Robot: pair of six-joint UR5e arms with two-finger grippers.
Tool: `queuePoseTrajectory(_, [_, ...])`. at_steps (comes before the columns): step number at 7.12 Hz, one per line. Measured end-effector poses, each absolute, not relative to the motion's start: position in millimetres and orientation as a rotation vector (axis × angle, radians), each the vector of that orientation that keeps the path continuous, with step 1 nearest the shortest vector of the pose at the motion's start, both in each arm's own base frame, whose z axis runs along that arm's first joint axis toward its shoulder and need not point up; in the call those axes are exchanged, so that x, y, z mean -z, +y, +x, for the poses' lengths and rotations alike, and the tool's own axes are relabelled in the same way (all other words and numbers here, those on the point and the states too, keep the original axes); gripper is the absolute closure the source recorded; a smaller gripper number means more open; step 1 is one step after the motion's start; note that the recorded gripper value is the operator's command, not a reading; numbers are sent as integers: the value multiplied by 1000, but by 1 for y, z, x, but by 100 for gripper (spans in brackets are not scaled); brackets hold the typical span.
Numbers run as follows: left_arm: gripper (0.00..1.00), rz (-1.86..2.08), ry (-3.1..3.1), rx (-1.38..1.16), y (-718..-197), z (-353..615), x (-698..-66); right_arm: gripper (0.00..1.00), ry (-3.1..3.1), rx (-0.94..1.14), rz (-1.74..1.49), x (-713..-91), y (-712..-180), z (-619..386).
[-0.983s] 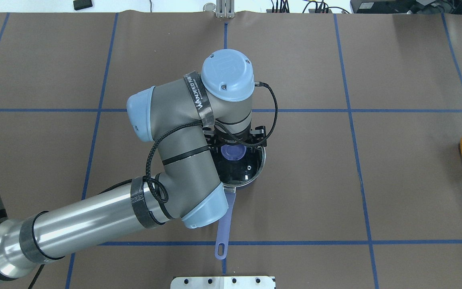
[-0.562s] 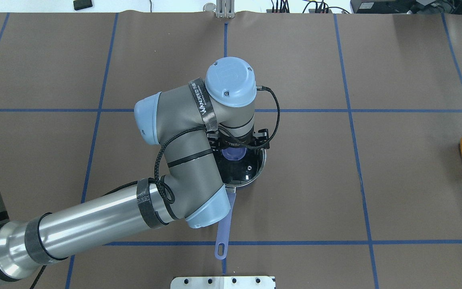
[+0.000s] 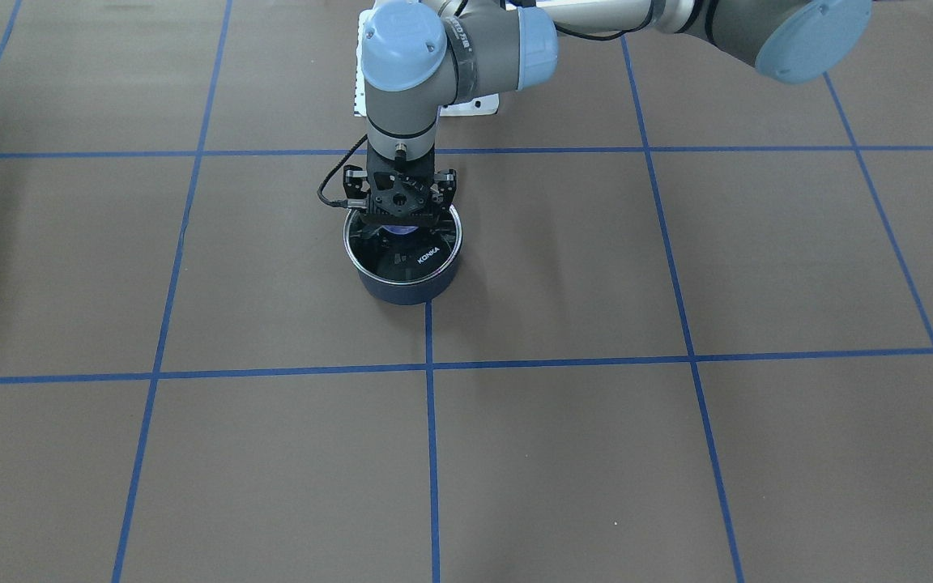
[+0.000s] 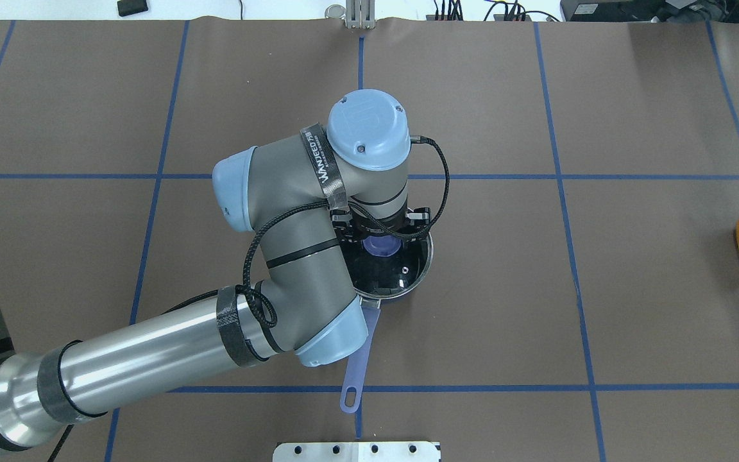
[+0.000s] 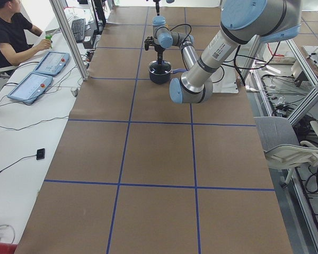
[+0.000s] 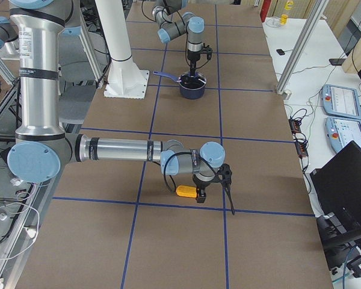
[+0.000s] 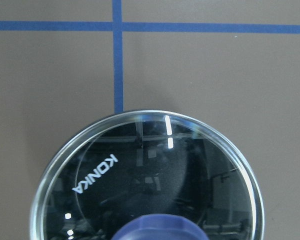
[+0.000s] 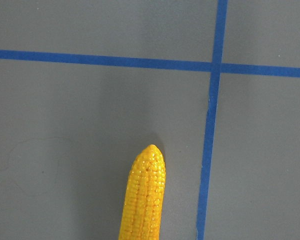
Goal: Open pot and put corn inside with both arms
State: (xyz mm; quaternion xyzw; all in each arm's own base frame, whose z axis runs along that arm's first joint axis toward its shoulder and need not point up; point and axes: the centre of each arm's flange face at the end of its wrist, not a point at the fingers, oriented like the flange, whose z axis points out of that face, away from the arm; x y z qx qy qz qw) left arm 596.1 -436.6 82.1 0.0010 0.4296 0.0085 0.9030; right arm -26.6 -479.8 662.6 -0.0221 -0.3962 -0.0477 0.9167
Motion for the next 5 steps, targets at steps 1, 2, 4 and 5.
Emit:
queuePoseTrajectory(1, [49, 2, 888, -16, -437, 595, -82, 0, -815, 100, -46, -663, -480, -27])
queuePoseTrajectory(2, [49, 2, 887, -15, -437, 595, -82, 0, -815, 102, -47, -663, -480, -28])
queuePoseTrajectory(4, [48, 4, 890, -14, -437, 593, -81, 0, -815, 105, -48, -663, -480, -29])
queuePoseTrajectory(5, [49, 11, 898, -10, -439, 587, -77, 1, -815, 109, -49, -663, -480, -31])
